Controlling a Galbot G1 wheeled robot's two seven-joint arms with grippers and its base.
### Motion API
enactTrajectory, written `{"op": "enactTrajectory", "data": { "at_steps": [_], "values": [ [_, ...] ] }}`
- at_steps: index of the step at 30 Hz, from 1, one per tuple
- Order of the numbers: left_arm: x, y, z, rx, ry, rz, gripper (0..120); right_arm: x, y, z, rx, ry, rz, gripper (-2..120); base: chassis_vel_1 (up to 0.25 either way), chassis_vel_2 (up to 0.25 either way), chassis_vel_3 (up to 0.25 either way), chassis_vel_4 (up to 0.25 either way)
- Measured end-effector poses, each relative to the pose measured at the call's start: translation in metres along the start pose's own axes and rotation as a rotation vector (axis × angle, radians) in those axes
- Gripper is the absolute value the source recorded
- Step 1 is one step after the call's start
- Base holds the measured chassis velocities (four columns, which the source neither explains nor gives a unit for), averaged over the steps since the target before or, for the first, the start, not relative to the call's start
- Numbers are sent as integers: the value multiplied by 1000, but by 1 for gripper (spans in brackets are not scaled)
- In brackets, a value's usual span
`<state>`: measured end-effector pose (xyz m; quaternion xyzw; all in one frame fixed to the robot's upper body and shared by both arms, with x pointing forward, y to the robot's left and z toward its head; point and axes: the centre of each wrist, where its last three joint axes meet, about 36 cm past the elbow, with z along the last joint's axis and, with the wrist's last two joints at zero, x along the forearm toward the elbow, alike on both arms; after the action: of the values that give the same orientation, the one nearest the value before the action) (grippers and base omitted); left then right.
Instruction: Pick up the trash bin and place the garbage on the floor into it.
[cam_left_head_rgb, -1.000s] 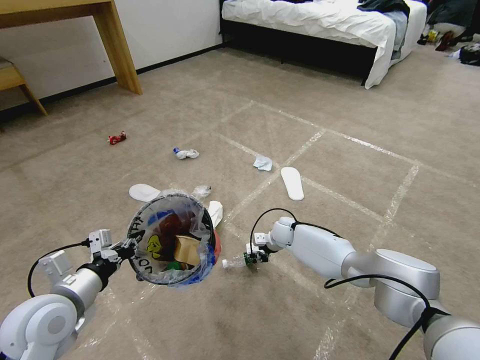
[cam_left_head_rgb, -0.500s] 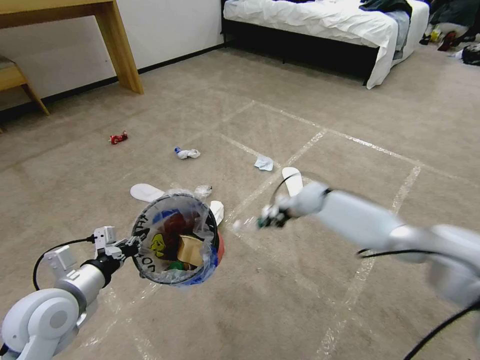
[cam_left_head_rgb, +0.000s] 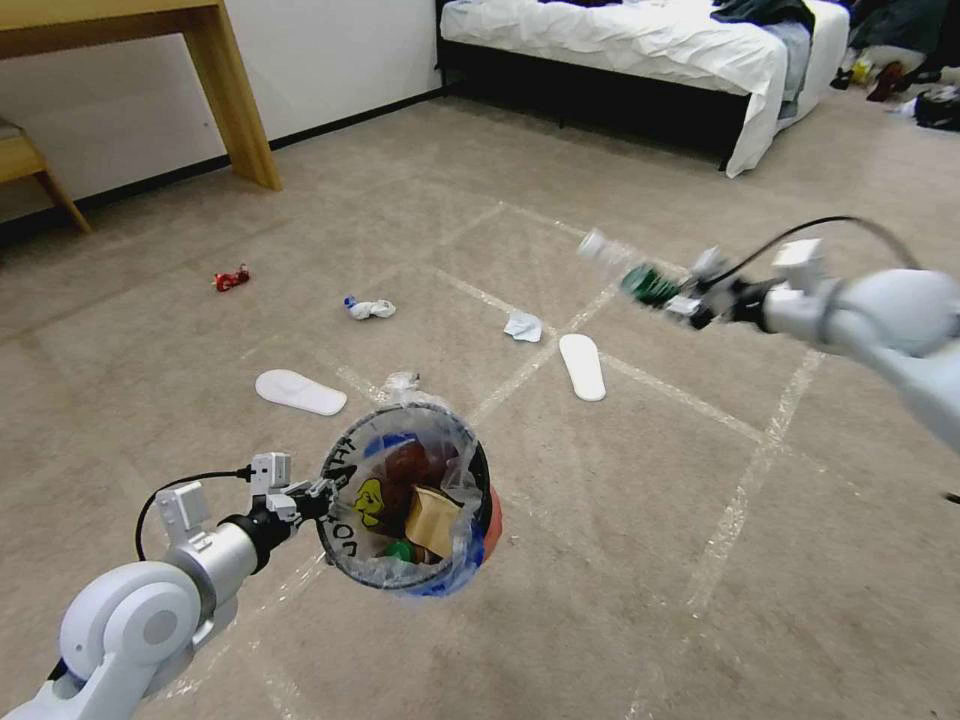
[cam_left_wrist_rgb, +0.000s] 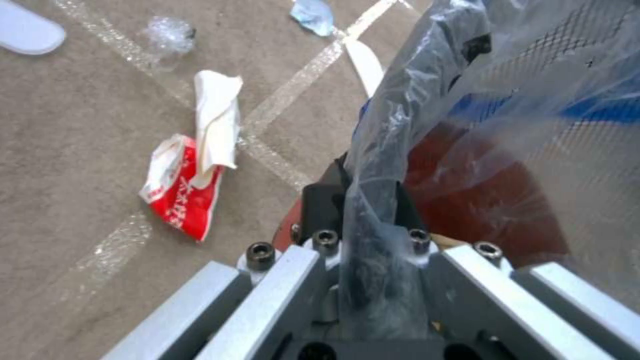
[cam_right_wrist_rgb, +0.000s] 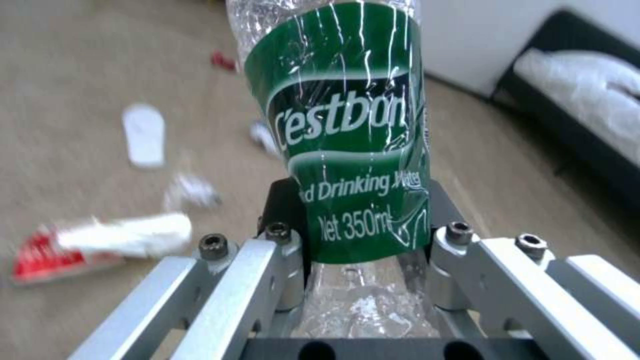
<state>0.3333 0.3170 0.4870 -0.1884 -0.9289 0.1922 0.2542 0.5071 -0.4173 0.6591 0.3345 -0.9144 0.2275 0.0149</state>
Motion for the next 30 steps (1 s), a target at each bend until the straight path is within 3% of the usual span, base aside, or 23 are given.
{"op": "enactTrajectory", "data": {
  "at_steps": [5,7,11,15,19,21,24,30],
  "values": [
    [3,-6,2,-2,7,17,1,19,26,-21,5,-122,22,22,0,0,0,0],
    [4,-8,4,-6,17,23,1,26,49,-29,-8,-193,10,22,0,0,0,0],
    [7,-9,7,-11,29,24,1,32,100,-39,-51,-281,-96,22,0,0,0,0],
    [9,-13,6,-13,27,32,1,32,120,-42,-64,-313,-162,22,0,0,0,0],
    [12,-18,7,-15,33,42,1,22,152,-34,-119,-351,-254,22,0,0,0,0],
    [16,-23,9,-19,52,41,1,8,183,-16,-197,-385,-353,22,0,0,0,0],
    [19,-29,11,-29,76,42,1,-5,205,2,-250,-402,-421,22,0,0,0,0],
    [22,-40,11,-48,94,39,1,-20,220,29,-276,-404,-497,22,0,0,0,0]
  ]
}}
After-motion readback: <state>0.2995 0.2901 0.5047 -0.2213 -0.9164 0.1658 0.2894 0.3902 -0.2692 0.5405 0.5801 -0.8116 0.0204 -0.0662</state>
